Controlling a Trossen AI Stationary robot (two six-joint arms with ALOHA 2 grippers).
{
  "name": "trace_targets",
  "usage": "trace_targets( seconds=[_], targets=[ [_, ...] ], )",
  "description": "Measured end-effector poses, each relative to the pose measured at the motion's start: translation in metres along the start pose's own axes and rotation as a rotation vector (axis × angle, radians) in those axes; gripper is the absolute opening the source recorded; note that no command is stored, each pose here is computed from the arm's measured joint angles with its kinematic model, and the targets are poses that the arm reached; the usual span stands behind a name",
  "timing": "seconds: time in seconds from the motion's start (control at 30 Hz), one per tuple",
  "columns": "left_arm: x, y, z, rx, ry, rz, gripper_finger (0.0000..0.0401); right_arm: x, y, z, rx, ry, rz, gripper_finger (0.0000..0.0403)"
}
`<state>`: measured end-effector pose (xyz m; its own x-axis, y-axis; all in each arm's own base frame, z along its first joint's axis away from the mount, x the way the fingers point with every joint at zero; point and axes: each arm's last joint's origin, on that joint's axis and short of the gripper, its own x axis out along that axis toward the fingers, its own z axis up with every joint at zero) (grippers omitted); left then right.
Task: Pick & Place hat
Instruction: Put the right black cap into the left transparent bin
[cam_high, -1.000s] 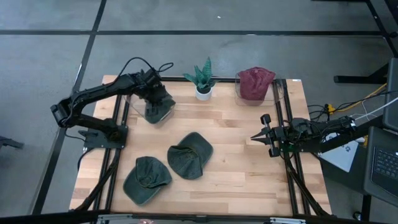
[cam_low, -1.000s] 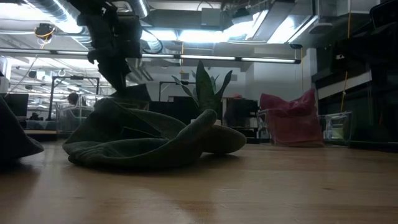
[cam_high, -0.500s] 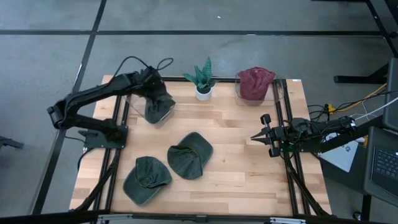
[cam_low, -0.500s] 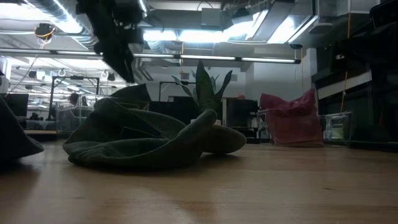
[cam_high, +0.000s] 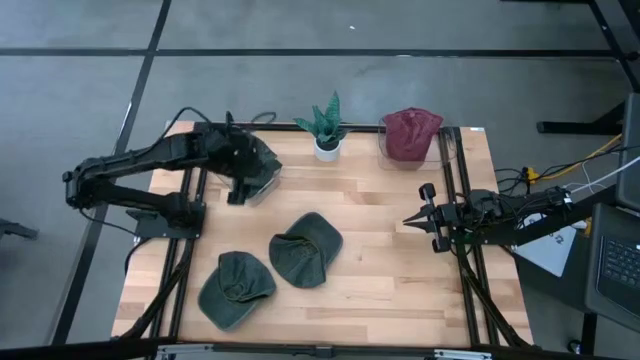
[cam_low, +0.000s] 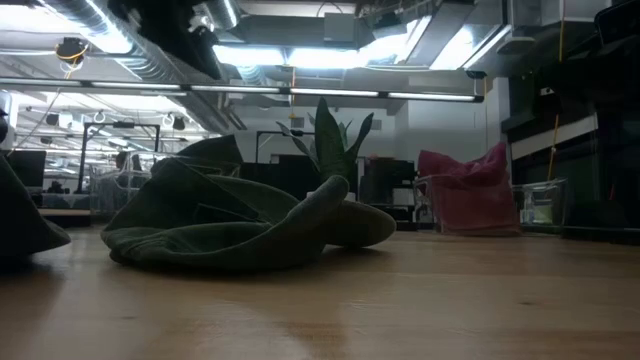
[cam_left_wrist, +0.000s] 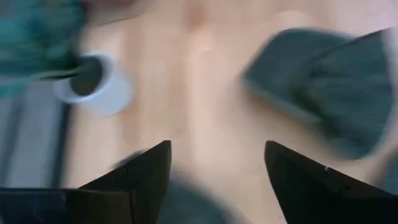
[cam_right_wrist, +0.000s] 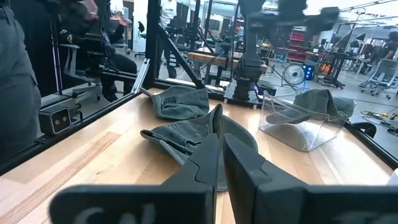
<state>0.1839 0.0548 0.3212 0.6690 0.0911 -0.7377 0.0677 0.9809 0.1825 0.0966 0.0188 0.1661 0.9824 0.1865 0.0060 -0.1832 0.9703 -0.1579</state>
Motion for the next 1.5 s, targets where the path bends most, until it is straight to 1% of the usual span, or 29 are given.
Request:
trace_targets(
  seconds=[0.13, 0.2, 0.33, 0.53, 0.67, 0.8, 0.87, 1.03, 1.2, 1.37, 1.5],
  targets=[
    [0.004, -0.022, 0.005, -0.035, -0.011, -0.179, 0.0253, 0.0, 0.0, 0.0, 0.0, 0.0, -0.001, 0.0026],
    [0.008, -0.032, 0.007, -0.022, 0.015, -0.23, 0.0253, 0.0, 0.0, 0.0, 0.0, 0.0, 0.0, 0.0026],
    [0.018, -0.048, 0.01, 0.033, 0.079, -0.257, 0.0253, 0.0, 0.0, 0.0, 0.0, 0.0, 0.0, 0.0026],
    [0.043, -0.066, 0.015, -0.017, 0.187, -0.308, 0.0253, 0.0, 0.0, 0.0, 0.0, 0.0, 0.0, 0.0026],
    [0.06, -0.078, 0.017, 0.016, 0.247, -0.341, 0.0253, 0.0, 0.0, 0.0, 0.0, 0.0, 0.0, 0.0026],
    [0.077, -0.091, 0.02, 0.07, 0.28, -0.317, 0.0253, 0.0, 0.0, 0.0, 0.0, 0.0, 0.0, 0.0026],
    [0.085, -0.097, 0.02, 0.076, 0.298, -0.303, 0.0253, 0.0, 0.0, 0.0, 0.0, 0.0, 0.0, 0.0026],
    [0.102, -0.109, 0.021, 0.027, 0.341, -0.305, 0.0253, 0.0, 0.0, 0.0, 0.0, 0.0, 0.0, 0.0026],
    [0.119, -0.119, 0.018, -0.003, 0.399, -0.275, 0.0253, 0.0, 0.0, 0.0, 0.0, 0.0, 0.0, 0.0026],
    [0.132, -0.123, 0.014, -0.036, 0.453, -0.204, 0.0253, 0.0, 0.0, 0.0, 0.0, 0.0, 0.0, 0.0026],
    [0.139, -0.124, 0.012, -0.086, 0.477, -0.163, 0.0253, 0.0, 0.0, 0.0, 0.0, 0.0, 0.0, 0.0026]
  ],
)
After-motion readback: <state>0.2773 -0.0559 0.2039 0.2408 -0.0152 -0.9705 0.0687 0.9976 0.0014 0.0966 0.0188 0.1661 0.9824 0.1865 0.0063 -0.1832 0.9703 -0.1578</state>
